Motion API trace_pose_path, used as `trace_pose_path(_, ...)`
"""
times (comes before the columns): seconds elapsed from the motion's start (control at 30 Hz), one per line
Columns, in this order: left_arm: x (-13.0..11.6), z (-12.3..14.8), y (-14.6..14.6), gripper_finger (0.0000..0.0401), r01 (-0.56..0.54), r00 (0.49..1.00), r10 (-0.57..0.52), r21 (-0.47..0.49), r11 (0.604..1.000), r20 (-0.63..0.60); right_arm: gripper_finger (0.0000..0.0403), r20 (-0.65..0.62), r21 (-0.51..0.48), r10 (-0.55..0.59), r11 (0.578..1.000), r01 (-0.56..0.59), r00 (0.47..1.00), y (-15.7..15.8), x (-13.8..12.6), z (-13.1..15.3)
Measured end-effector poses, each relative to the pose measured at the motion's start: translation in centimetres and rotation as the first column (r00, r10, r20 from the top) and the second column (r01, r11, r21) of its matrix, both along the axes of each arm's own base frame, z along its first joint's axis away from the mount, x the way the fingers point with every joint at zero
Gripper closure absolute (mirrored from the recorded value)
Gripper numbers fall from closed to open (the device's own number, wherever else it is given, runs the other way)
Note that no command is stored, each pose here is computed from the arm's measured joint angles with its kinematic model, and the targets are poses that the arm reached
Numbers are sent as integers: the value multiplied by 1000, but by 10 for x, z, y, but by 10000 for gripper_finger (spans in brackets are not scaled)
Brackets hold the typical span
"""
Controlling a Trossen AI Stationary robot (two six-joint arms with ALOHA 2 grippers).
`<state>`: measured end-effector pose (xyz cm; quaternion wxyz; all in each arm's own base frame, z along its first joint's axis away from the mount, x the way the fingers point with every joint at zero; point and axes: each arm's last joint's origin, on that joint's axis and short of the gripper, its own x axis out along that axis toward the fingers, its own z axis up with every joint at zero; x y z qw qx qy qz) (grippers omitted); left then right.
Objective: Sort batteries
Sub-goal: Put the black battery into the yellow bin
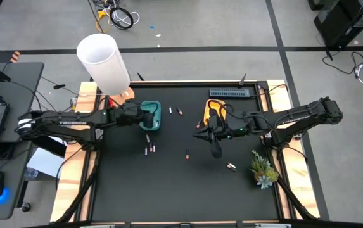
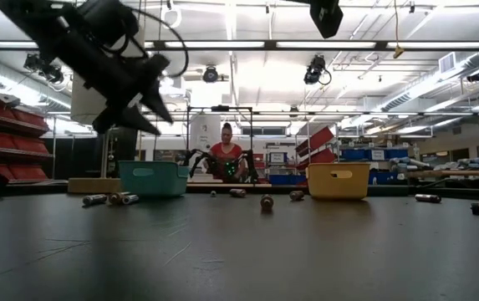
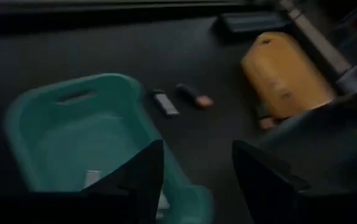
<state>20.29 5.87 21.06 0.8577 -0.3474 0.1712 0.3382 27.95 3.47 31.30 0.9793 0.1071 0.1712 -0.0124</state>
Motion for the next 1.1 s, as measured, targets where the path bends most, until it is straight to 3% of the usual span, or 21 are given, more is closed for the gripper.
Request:
trace_pose_path(0.13, 11, 25, -12, 220, 58, 994, -47, -108, 992, 102, 381, -56, 21, 17, 1000, -16, 998, 5, -3, -5)
trace_pose_path(0.37, 11, 52, -57, 262, 95, 994, -99, -77, 992, -43, 375, -254, -6, 94, 995, -99, 963, 28, -17, -24)
trace_pose_path(0.5, 10, 57, -80, 269, 89, 996, -90, -79, 993, -1, 356, -284, -16, 157, 986, -169, 946, 36, -22, -48)
trace_pose_path(0.6, 10, 58, -91, 270, 68, 997, -66, -64, 996, 41, 316, -241, -35, 213, 973, -227, 947, 34, -24, -72)
trace_pose_path(0.87, 17, 54, -97, 270, 39, 997, -35, -66, 997, 64, 175, -256, -73, 155, 981, -179, 954, 26, -1, -127)
trace_pose_path(1.1, 26, 52, -100, 270, 53, 994, -45, -84, 995, 95, 113, -284, -74, 117, 987, -143, 952, 30, 32, -160)
